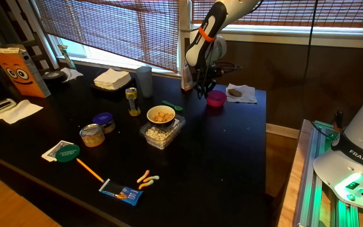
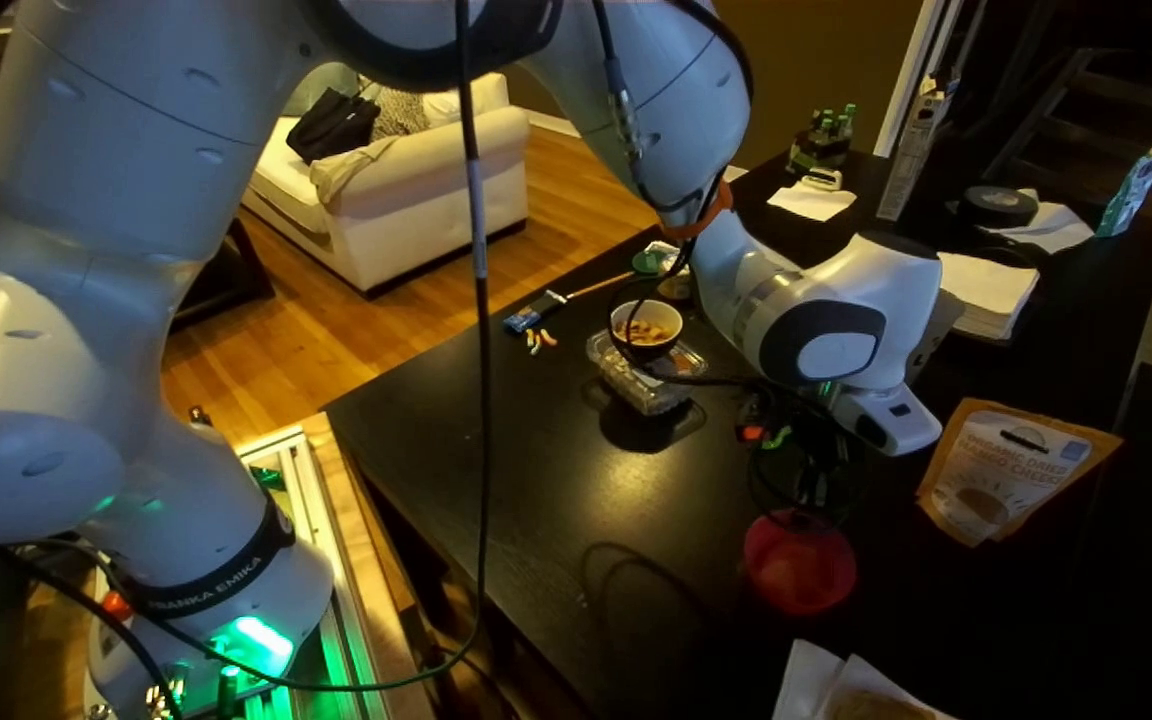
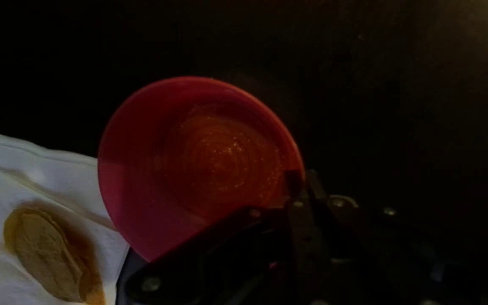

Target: Pour the contents of the orange bowl into the ceramic bowl

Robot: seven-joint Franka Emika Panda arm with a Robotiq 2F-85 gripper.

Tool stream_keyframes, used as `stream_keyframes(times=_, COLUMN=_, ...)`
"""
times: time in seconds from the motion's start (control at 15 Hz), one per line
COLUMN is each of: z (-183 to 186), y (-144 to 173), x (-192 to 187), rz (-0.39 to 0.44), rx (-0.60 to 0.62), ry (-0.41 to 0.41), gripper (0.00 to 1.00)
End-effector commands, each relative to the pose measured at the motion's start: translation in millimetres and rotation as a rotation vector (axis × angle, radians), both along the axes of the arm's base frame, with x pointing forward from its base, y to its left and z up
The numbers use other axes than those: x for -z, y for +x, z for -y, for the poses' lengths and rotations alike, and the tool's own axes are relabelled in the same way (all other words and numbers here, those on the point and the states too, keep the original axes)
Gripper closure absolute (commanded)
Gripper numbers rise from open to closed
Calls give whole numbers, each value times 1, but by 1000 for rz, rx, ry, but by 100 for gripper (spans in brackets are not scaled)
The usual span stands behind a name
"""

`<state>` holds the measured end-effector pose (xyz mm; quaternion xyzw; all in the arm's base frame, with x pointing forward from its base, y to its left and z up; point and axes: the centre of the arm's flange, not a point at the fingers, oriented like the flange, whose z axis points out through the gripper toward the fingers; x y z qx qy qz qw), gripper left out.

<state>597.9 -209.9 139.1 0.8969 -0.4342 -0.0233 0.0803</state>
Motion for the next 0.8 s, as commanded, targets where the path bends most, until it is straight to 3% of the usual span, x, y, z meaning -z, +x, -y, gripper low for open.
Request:
stream_keyframes(times=0.0, z=5, y=-5, x=14, rz=-2, rx=-41, ry=24, gripper=99)
stream_keyframes(times=0.07, z=4, y=-5, x=15, rz=-9, rx=-58, ry=40, gripper=99)
stream_keyframes(times=0.13, z=3, y=-4, x=12, rz=-9, rx=-71, ry=49, gripper=74)
stream_keyframes(times=0.27, z=0, y=-4, x=2, rz=-12, rx=-88, ry=50, gripper=66)
stream_keyframes(times=0.53, z=-12, y=-13, x=-33, rz=-55, rx=-71, ry=50, gripper=38)
stream_keyframes(times=0.73, z=-34, y=-16, x=-74, rz=25, rx=-137, ry=69, gripper=17)
